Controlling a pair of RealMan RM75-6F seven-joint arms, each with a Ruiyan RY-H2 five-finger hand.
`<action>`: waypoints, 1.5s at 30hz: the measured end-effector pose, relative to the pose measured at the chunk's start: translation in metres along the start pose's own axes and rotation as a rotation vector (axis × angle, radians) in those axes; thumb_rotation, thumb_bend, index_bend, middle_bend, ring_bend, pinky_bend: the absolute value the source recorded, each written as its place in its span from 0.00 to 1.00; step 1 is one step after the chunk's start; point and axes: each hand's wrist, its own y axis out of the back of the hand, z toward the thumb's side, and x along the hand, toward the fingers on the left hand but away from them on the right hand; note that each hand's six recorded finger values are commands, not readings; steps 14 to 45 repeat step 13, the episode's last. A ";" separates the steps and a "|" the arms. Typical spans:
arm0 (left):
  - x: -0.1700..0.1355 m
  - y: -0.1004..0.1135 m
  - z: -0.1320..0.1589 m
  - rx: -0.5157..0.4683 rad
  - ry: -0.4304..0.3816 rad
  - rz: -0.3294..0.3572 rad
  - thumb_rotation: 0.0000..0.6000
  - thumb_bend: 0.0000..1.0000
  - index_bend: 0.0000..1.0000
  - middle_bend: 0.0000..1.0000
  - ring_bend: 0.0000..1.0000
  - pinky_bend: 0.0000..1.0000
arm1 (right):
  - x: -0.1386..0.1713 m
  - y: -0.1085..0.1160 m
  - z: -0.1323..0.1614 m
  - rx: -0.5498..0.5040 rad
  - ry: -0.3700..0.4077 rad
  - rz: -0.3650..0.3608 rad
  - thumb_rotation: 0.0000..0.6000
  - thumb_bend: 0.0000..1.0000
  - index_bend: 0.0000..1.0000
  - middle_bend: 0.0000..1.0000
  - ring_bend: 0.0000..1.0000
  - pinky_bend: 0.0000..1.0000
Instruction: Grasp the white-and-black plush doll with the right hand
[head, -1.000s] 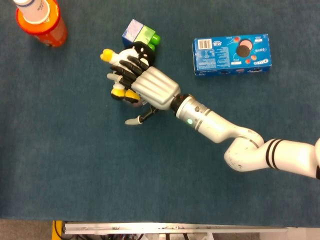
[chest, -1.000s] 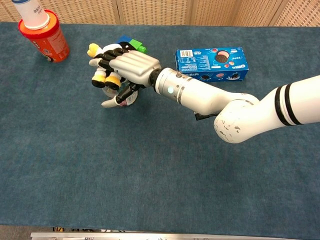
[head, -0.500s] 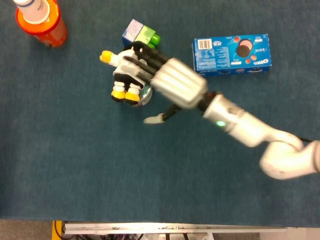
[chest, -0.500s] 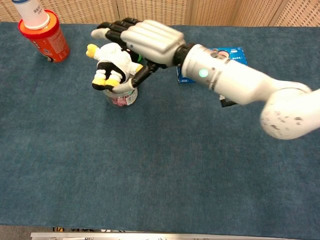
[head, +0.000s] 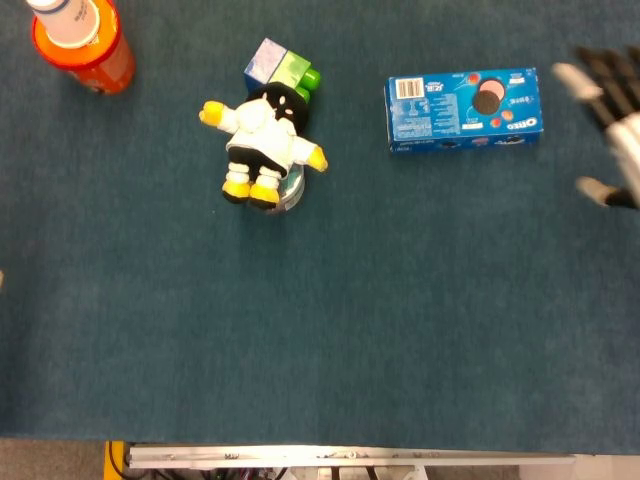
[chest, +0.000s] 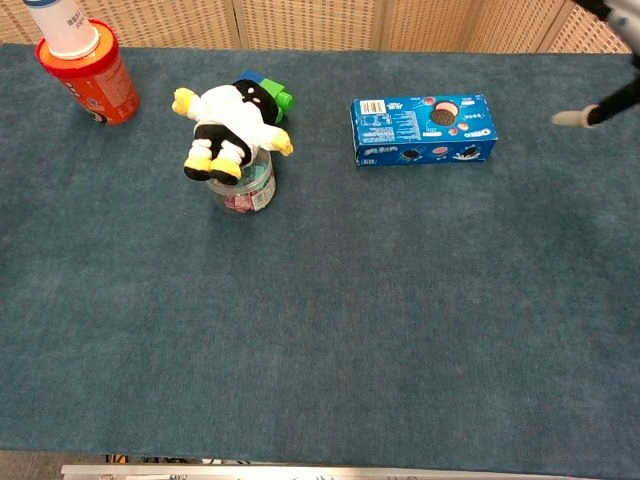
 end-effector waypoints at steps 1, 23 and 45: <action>0.000 -0.001 0.002 0.001 -0.006 -0.001 1.00 0.22 0.19 0.20 0.16 0.07 | 0.009 -0.001 -0.008 0.001 -0.026 0.007 1.00 0.00 0.00 0.00 0.00 0.00; 0.006 -0.010 0.019 0.013 -0.047 -0.023 1.00 0.22 0.19 0.20 0.16 0.07 | 0.101 -0.012 -0.071 0.003 -0.250 0.024 1.00 0.00 0.00 0.00 0.00 0.00; 0.006 -0.010 0.019 0.013 -0.047 -0.023 1.00 0.22 0.19 0.20 0.16 0.07 | 0.101 -0.012 -0.071 0.003 -0.250 0.024 1.00 0.00 0.00 0.00 0.00 0.00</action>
